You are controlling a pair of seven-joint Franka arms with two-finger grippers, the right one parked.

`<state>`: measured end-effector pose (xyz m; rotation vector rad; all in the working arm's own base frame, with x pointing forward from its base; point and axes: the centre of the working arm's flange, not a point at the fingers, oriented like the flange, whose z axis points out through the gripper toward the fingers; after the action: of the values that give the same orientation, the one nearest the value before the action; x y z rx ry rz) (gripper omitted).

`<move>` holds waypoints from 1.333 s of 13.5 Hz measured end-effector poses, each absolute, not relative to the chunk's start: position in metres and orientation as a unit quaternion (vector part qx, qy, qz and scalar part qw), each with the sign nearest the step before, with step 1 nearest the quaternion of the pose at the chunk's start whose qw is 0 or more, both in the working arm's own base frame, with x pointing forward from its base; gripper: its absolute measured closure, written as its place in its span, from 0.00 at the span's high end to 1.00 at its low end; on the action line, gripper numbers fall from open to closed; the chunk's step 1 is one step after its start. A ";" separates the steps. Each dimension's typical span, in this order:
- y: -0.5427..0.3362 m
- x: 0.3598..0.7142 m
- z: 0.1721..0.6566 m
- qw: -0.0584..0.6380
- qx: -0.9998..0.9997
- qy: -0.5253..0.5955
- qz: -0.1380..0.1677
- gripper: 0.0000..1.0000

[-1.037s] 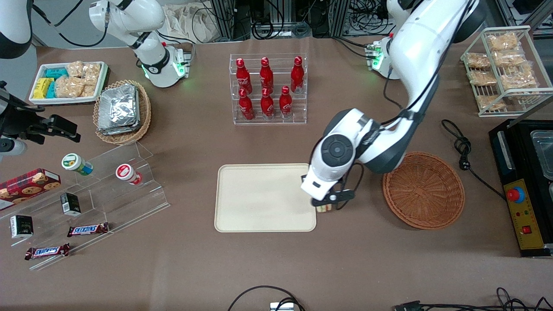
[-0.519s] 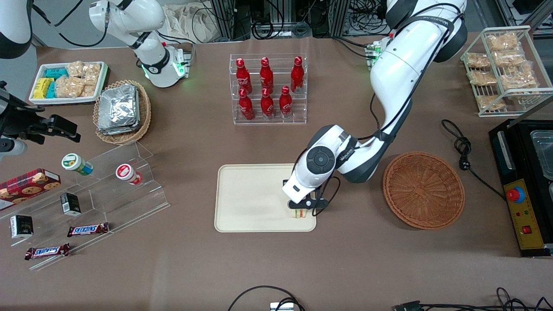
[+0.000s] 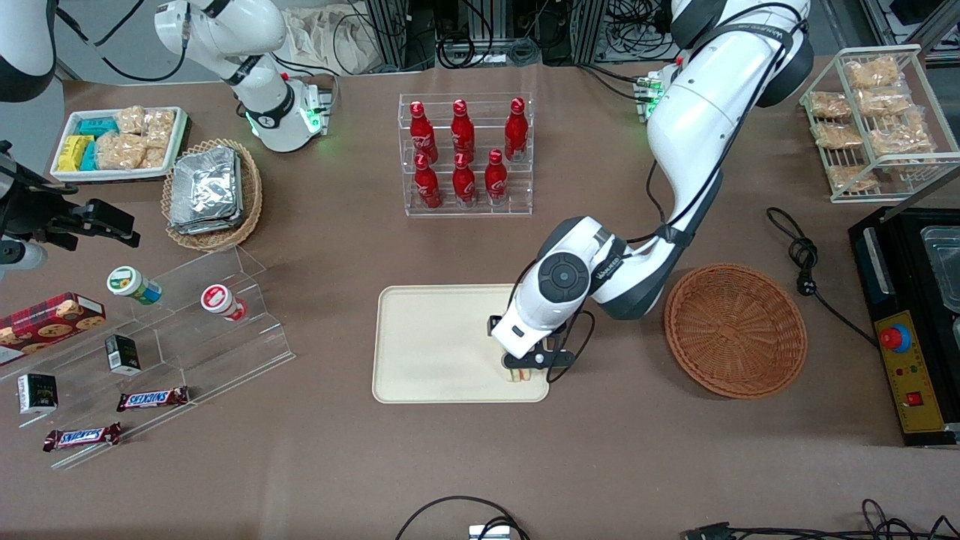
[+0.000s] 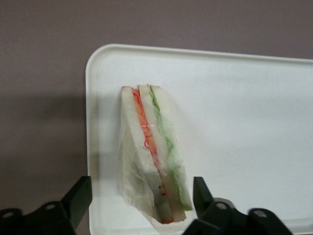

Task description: Place sandwich from basket to tray

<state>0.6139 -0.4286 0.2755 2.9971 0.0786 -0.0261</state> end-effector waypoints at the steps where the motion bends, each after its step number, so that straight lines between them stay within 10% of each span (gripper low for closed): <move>1: -0.421 0.619 0.287 0.069 0.997 0.032 -0.002 1.00; 5: -0.355 0.631 0.365 0.040 0.997 0.064 0.033 1.00; 10: -0.280 0.559 0.459 -0.016 0.996 0.051 0.075 1.00; 18: -0.082 0.573 0.480 -0.029 0.998 -0.063 0.007 1.00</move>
<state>0.5725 -0.0824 0.4799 3.1941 -0.2014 0.0213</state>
